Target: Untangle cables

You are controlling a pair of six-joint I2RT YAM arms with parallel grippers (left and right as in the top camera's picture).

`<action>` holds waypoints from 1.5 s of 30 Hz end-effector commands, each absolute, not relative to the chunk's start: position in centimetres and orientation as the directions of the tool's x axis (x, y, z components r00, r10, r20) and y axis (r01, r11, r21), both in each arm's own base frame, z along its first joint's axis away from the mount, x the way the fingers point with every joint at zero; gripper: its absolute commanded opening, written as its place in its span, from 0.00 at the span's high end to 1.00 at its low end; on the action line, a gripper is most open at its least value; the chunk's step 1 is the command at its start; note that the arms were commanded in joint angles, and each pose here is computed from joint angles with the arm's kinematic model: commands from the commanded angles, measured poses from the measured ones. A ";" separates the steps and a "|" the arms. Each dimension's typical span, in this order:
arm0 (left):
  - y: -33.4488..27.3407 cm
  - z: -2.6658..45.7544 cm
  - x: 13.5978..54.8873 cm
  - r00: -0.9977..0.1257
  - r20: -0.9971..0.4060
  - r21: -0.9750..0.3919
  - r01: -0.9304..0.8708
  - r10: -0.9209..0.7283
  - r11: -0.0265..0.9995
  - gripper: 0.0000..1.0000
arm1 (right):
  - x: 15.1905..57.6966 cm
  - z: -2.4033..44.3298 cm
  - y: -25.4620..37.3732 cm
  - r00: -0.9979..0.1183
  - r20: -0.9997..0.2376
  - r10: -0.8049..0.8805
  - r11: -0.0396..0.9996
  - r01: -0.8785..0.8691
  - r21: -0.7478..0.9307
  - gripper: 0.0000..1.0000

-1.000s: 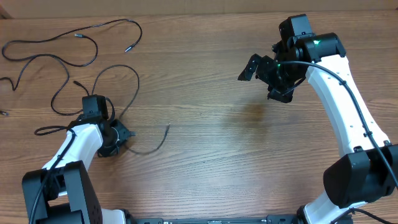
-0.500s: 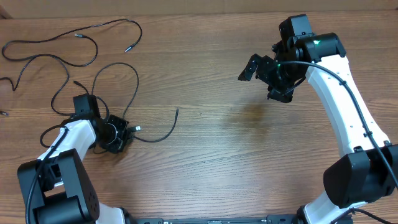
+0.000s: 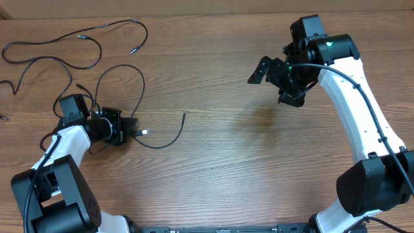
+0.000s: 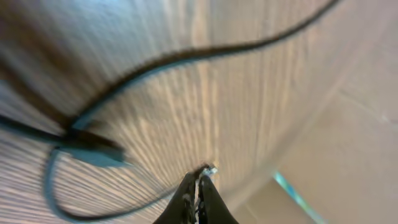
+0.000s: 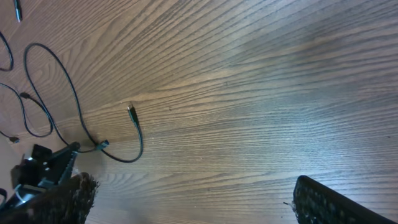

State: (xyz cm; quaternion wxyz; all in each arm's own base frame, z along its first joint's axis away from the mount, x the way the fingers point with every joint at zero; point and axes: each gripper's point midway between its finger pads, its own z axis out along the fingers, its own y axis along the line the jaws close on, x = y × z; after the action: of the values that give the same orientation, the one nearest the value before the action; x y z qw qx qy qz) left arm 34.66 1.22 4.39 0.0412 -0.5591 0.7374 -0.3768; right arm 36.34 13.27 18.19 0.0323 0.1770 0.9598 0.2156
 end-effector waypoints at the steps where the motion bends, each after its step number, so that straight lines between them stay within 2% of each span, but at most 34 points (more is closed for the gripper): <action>1: 0.8 7.2 36.5 -0.486 0.316 -0.691 -0.707 -0.815 0.154 0.96 | 36.6 19.1 13.2 -0.936 -0.014 0.351 0.844 0.310 0.437 0.00; 4: 2.2 8.1 36.8 -0.510 0.228 -0.657 -0.709 -0.830 0.255 0.96 | 36.6 19.1 13.2 -0.936 -0.013 0.351 0.844 0.310 0.437 0.00; 5: 3.0 8.1 36.7 -0.505 0.190 -0.623 -0.725 -0.842 0.294 0.93 | 36.6 19.1 13.2 -0.936 -0.014 0.351 0.844 0.310 0.437 0.00; 6: 3.9 8.1 36.5 -0.499 0.148 -0.583 -0.741 -0.854 0.332 0.85 | 36.6 19.1 13.2 -0.936 -0.013 0.351 0.844 0.310 0.437 0.00; 7: 4.8 8.1 36.3 -0.501 0.105 -0.548 -0.750 -0.859 0.371 0.71 | 36.6 19.1 13.2 -0.936 -0.014 0.351 0.844 0.310 0.437 0.00; 8: 6.3 7.9 35.9 -0.512 0.027 -0.484 -0.758 -0.858 0.437 0.44 | 36.6 19.1 13.2 -0.936 -0.014 0.351 0.844 0.310 0.437 0.00; 9: 7.4 7.7 35.6 -0.521 -0.028 -0.432 -0.763 -0.853 0.481 0.24 | 36.6 19.1 13.2 -0.936 -0.014 0.351 0.844 0.310 0.437 0.00; 10: 8.1 7.5 35.4 -0.528 -0.063 -0.399 -0.765 -0.847 0.506 0.14 | 36.6 19.1 13.2 -0.936 -0.014 0.351 0.844 0.310 0.437 0.00; 12: 9.5 6.9 34.7 -0.550 -0.126 -0.320 -0.765 -0.825 0.559 0.04 | 36.6 19.1 13.2 -0.936 -0.014 0.351 0.844 0.310 0.437 0.00; 15: 11.0 6.0 33.7 -0.550 -0.172 -0.227 -0.786 -0.818 0.576 0.04 | 36.6 19.1 13.2 -0.936 -0.014 0.351 0.844 0.310 0.437 0.00; 18: 11.6 5.5 33.4 -0.543 -0.195 -0.197 -0.794 -0.817 0.575 0.05 | 36.6 19.1 13.2 -0.936 -0.013 0.351 0.844 0.310 0.437 0.00; 22: 12.7 5.3 33.8 -0.556 -0.260 -0.168 -0.779 -0.789 0.604 0.12 | 36.6 19.1 13.2 -0.936 -0.014 0.351 0.844 0.310 0.437 0.00; 27: 14.7 5.4 33.8 -0.598 -0.352 -0.070 -0.750 -0.720 0.658 0.12 | 36.6 19.1 13.2 -0.936 -0.014 0.351 0.844 0.310 0.437 0.00; 33: 14.6 4.0 33.5 -0.643 -0.326 -0.036 -0.724 -0.693 0.689 0.20 | 36.6 19.1 13.2 -0.936 -0.013 0.351 0.844 0.310 0.437 0.00; 39: 14.3 0.1 33.0 -0.710 -0.239 0.016 -0.684 -0.662 0.729 0.23 | 36.6 19.1 13.2 -0.936 -0.013 0.351 0.844 0.310 0.437 0.00; 42: 14.1 -0.7 33.0 -0.715 -0.219 0.011 -0.682 -0.664 0.731 0.39 | 36.6 19.1 13.2 -0.936 -0.013 0.351 0.844 0.310 0.437 0.00; 45: 13.9 -0.9 33.1 -0.715 -0.216 -0.001 -0.681 -0.665 0.733 0.64 | 36.6 19.1 13.2 -0.936 -0.014 0.351 0.844 0.310 0.437 0.00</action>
State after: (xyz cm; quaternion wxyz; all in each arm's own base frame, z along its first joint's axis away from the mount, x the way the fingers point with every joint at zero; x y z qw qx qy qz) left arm 33.58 14.34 0.10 0.1161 -0.3725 0.9197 0.0430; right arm 36.32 13.26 18.19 0.0320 0.1768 0.9599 0.2154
